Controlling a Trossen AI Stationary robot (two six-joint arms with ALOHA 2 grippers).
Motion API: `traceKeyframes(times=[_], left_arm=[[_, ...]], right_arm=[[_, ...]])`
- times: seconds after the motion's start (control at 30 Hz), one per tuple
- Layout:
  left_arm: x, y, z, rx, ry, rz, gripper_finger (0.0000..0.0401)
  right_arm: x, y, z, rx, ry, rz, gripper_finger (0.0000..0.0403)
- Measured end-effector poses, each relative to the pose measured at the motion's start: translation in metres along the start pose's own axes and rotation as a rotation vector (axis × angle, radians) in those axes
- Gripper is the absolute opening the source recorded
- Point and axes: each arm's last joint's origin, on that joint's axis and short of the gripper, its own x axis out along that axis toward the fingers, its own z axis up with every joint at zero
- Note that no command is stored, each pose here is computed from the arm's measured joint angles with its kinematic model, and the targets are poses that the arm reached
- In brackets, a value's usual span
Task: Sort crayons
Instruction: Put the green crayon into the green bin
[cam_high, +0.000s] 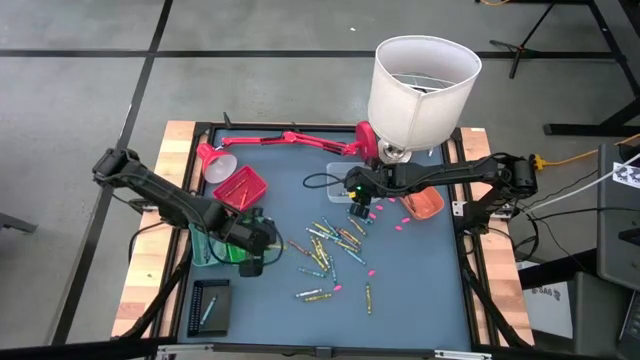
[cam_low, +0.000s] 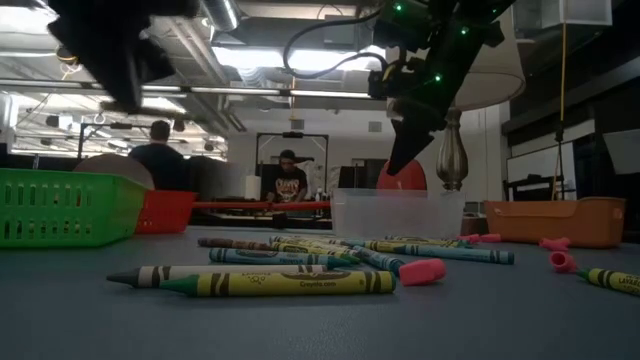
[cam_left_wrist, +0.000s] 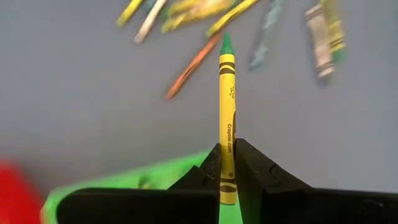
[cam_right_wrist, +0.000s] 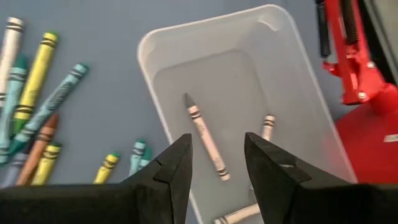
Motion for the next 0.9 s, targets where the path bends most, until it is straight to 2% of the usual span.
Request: traceKeyframes(times=[0.23, 0.37, 0.43, 0.57, 0.8, 0.9], left_arm=[[-0.005, 0.013, -0.022, -0.257, 0.178, 0.186, 0.0012], [-0.008, 0.012, -0.03, -0.44, 0.207, 0.245, 0.0013], [-0.008, 0.009, -0.033, -0.489, 0.209, 0.257, 0.0013], [-0.004, 0.005, -0.043, -0.514, 0.22, 0.27, 0.0013], [0.011, 0.005, -0.057, -0.49, 0.214, 0.284, 0.0015], [0.016, 0.007, -0.059, -0.492, 0.19, 0.293, 0.0027]], right_arm=[[0.0, 0.003, 0.0, 0.0, 0.009, 0.101, 0.0144], [-0.002, 0.009, -0.001, -0.013, 0.01, 0.143, 0.0144], [-0.003, 0.014, -0.001, -0.032, 0.007, 0.154, 0.0144], [-0.008, 0.03, -0.003, -0.078, 0.0, 0.181, 0.0144], [-0.019, 0.061, -0.01, -0.165, -0.013, 0.232, 0.0144], [-0.023, 0.071, -0.013, -0.155, -0.013, 0.249, 0.0144]])
